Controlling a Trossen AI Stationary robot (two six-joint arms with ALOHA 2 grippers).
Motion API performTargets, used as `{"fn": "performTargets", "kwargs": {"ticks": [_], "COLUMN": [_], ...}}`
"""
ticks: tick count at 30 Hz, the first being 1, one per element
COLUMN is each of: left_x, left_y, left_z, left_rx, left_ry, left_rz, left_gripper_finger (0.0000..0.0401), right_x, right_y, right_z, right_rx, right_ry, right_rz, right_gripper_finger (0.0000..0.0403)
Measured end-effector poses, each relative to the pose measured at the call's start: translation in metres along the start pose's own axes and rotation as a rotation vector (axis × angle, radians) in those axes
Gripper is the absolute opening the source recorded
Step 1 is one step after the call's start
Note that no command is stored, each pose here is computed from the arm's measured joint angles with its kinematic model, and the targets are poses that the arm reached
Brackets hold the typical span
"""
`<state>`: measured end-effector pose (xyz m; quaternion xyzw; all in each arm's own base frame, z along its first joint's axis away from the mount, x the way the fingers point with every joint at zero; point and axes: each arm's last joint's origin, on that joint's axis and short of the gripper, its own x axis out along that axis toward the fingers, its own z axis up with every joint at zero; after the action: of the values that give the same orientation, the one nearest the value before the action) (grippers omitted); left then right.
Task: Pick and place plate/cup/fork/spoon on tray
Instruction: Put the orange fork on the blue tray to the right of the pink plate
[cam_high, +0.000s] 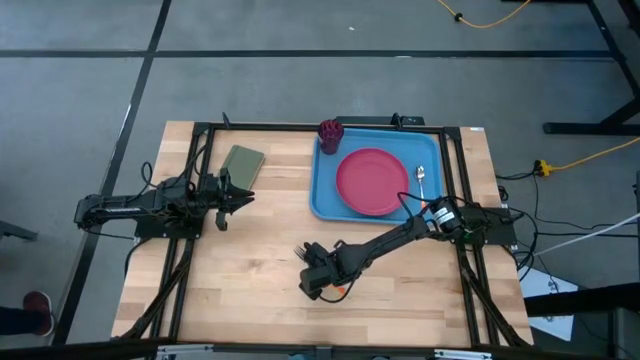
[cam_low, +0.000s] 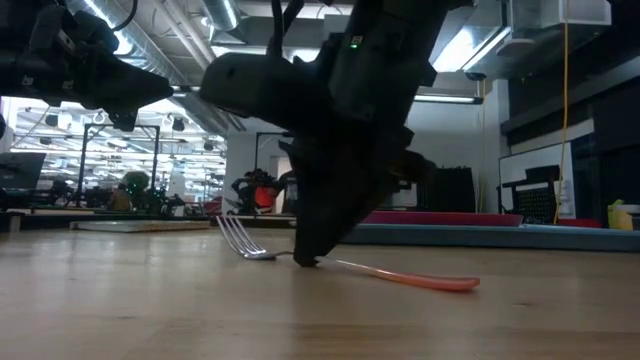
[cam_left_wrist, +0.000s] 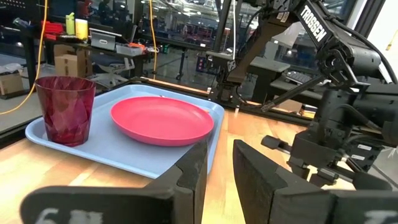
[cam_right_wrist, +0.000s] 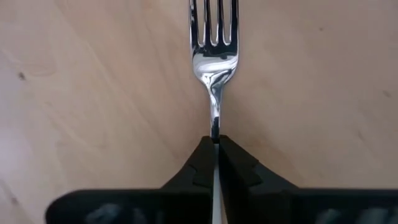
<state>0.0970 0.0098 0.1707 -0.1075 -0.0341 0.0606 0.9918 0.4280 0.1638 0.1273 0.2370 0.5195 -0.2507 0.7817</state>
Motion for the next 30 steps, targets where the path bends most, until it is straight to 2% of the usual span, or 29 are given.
{"fn": "performTargets", "kwargs": {"ticks": [8, 13, 20, 23, 30], "left_x": [0.000, 0.000, 0.000, 0.000, 0.000], "left_y": [0.000, 0.000, 0.000, 0.000, 0.000], "left_z": [0.000, 0.000, 0.000, 0.000, 0.000], "left_rx": [0.000, 0.000, 0.000, 0.000, 0.000], "left_ry": [0.000, 0.000, 0.000, 0.000, -0.001], "left_rz": [0.000, 0.000, 0.001, 0.000, 0.000], "left_gripper_finger": [0.0070, 0.0070, 0.0070, 0.0070, 0.0070], "right_x": [-0.001, -0.013, -0.065, -0.092, -0.144], "right_y": [-0.003, -0.010, -0.021, -0.031, -0.085], "right_z": [0.000, 0.003, 0.015, 0.018, 0.011], "right_rx": [-0.011, -0.053, -0.022, 0.028, 0.140], "right_ry": [-0.014, -0.010, -0.043, -0.120, -0.169], "right_rz": [-0.043, -0.159, -0.271, -0.287, -0.286], "right_gripper_finger": [0.0008, 0.0007, 0.0007, 0.0006, 0.0007]}}
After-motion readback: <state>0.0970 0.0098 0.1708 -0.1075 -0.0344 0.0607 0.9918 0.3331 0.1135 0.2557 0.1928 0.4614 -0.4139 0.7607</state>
